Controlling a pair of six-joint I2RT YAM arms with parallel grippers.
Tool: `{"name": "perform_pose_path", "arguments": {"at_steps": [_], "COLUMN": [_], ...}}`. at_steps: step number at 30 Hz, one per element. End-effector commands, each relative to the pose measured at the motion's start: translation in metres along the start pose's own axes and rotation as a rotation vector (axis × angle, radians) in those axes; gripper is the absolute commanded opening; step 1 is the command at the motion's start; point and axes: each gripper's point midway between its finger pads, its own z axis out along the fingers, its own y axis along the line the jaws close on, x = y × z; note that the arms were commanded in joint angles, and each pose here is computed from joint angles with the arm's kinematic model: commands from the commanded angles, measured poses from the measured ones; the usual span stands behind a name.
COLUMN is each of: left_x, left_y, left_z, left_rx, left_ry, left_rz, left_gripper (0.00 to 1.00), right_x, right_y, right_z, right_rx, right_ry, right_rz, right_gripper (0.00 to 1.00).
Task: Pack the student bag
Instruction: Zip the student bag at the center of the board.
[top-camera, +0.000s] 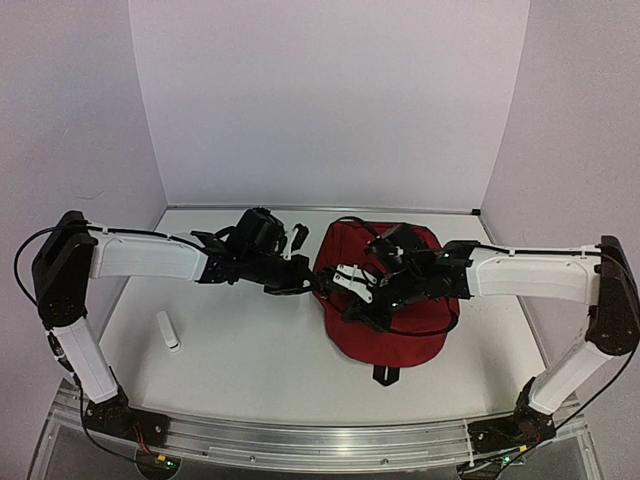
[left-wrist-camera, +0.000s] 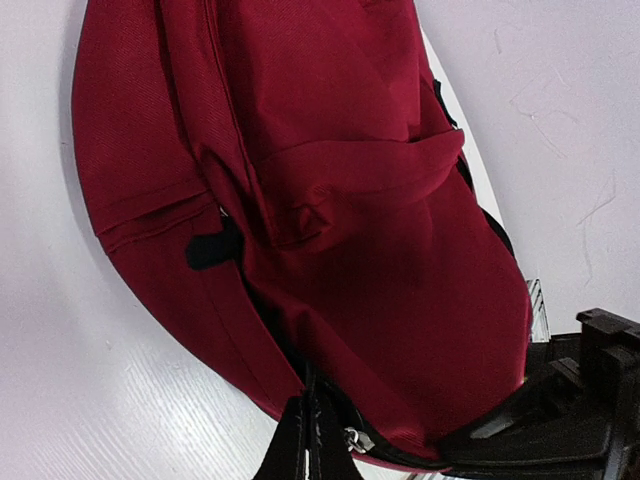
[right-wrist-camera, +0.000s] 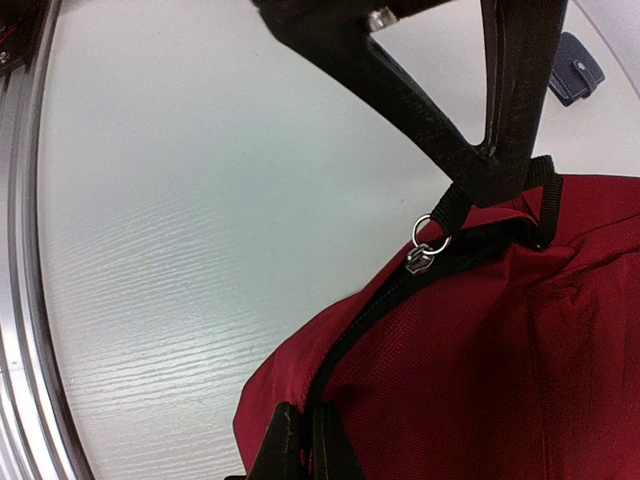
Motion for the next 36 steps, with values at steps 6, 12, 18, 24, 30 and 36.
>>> {"name": "perform_pose_path", "arguments": {"at_steps": [6,12,18,24,30,36], "left_x": [-0.049,-0.062,-0.078,-0.100,-0.108,-0.099], "left_y": [0.039,0.064,0.072,0.072,0.074,0.062], "left_z": [0.014,0.018,0.016,0.019,0.016,-0.018], "left_rx": [-0.095,-0.128,-0.128,-0.144,-0.152,-0.172], "left_ry": [-0.091,-0.108,-0.136,-0.139,-0.137,-0.167], "left_rz": [-0.059,-0.093,-0.092,-0.056,-0.076,-0.065], "left_gripper": [0.00,0.00,0.00,0.00,0.02,0.56], "right_x": [0.030,0.052,0.066,0.049,-0.042,-0.084], "right_y": [0.049,0.060,0.069,0.071,0.029,-0.064], "right_z": [-0.036,-0.045,-0.043,-0.036,-0.035,-0.057], "right_rx": [-0.159,-0.189,-0.230,-0.263,-0.125,0.033], "right_ry": [0.028,0.058,0.086,0.058,-0.089,-0.197], "right_rz": [-0.156,-0.206,-0.207,-0.202,-0.084,0.125], "right_gripper": [0.00,0.00,0.00,0.00,0.10,0.66]}}
